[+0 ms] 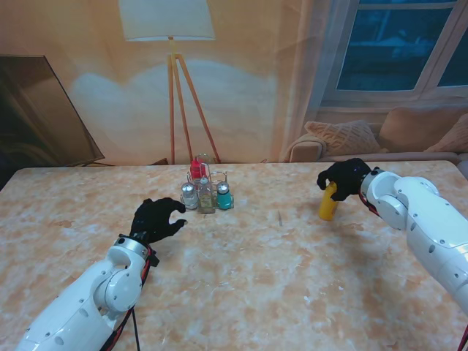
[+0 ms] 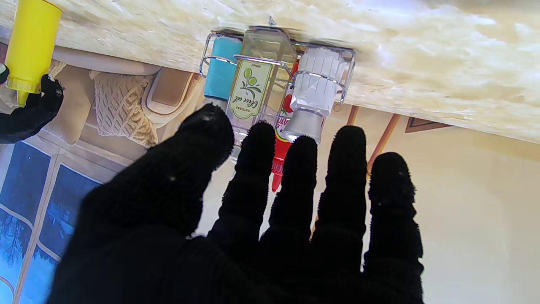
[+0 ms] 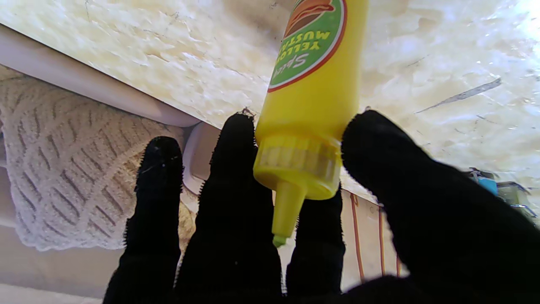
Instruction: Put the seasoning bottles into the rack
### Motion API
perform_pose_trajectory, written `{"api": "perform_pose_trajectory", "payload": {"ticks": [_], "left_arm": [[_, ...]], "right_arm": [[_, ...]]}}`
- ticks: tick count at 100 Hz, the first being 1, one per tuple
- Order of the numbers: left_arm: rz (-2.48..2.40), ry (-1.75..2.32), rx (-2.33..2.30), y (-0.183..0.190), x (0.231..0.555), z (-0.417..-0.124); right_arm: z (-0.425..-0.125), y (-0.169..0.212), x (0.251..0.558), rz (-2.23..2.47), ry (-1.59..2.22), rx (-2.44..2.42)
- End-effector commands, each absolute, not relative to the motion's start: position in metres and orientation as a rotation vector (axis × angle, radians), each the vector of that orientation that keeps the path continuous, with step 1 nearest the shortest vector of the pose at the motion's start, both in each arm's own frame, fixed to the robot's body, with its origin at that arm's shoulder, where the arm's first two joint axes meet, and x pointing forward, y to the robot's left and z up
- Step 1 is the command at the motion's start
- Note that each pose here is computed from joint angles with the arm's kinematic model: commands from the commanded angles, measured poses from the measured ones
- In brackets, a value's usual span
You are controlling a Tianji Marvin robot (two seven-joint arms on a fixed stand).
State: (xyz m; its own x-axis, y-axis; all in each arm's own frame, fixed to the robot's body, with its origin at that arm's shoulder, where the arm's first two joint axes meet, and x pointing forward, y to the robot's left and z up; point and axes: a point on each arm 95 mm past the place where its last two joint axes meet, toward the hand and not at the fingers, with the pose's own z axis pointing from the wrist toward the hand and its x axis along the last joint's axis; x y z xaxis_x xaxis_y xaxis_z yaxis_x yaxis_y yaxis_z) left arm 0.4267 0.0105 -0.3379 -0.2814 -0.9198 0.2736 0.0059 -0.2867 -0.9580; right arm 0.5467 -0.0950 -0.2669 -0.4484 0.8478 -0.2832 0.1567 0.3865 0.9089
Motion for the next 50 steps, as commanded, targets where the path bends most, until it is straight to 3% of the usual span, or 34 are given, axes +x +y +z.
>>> {"api": "perform_pose_trajectory", "payload": {"ticks": [1, 50], "left_arm": [[-1.649, 1.239, -1.241, 0.0102, 0.4268, -0.3389], [-1.647, 1.237, -1.237, 0.0111, 0.4271, -0.3389]], "right_arm": [[-0.2731, -0.0909, 0.5453, 1.094, 1.871, 0.885], [-0.2812, -0.0862, 0.5463, 1.146, 1.848, 0.95]]}}
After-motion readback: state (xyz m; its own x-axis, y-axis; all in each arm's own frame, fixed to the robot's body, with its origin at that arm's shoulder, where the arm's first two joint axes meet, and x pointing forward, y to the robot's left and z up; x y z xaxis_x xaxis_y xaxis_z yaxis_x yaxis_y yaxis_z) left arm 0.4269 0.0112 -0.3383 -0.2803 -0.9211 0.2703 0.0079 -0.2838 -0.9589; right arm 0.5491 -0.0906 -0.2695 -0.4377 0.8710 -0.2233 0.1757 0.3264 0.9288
